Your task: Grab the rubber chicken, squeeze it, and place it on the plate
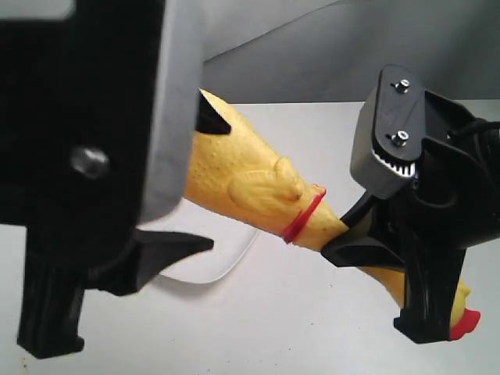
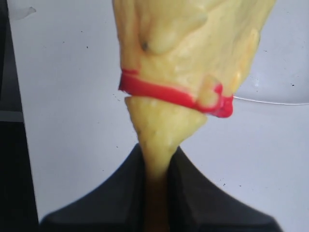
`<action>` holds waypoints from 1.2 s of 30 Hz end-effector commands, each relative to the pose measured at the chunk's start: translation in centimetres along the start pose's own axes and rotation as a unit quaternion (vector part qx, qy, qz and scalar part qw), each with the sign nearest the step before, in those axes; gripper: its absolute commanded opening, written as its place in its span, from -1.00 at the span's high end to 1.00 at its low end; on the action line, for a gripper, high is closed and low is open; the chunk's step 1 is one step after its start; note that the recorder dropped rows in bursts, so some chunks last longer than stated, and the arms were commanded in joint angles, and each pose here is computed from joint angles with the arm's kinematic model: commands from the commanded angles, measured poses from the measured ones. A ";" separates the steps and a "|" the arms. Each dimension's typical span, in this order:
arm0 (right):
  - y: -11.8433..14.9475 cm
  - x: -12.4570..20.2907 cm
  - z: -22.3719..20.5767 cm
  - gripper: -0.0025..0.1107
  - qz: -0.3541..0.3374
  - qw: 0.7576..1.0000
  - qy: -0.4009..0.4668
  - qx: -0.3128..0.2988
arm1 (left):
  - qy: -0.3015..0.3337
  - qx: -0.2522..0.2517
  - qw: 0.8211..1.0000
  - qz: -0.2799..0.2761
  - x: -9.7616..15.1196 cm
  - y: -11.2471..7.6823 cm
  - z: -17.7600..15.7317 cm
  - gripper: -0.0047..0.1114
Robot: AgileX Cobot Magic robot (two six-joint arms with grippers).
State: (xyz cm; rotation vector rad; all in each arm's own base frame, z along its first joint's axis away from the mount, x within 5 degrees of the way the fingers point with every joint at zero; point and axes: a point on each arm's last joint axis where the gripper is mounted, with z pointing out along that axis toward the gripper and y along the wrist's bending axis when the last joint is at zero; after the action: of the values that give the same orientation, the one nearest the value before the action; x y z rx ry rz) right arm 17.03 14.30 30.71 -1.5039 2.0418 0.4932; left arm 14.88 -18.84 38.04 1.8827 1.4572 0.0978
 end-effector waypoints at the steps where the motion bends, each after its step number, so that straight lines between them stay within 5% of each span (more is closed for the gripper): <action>1: 0.3 -0.2 -0.2 0.96 0.001 1.000 -0.013 -0.007 | 0.030 0.047 0.998 0.016 -0.3 -0.4 2.8 -0.23; 15: 2.0 -0.8 0.4 0.96 -0.046 0.999 0.000 -0.029 | 0.065 0.018 0.994 0.089 -0.3 0.6 6.9 -0.23; 27: 1.9 -0.9 0.5 0.96 -0.041 0.999 0.000 -0.020 | 0.024 -0.011 0.993 0.117 -2.0 0.0 4.7 -0.23; 32: 1.9 -0.9 0.5 0.96 -0.040 0.999 0.000 -0.021 | 0.088 0.012 0.993 0.076 -1.0 -0.3 5.6 -0.23; 36: 2.0 -0.9 0.5 0.96 -0.038 0.999 0.000 -0.022 | 0.124 0.004 0.987 0.097 -0.7 0.0 6.9 -0.23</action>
State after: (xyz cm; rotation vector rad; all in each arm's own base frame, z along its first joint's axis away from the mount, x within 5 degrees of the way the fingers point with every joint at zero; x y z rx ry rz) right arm 15.57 15.74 30.48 -1.6132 1.9968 0.5030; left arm 17.32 -22.63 33.79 2.0588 1.4191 0.3540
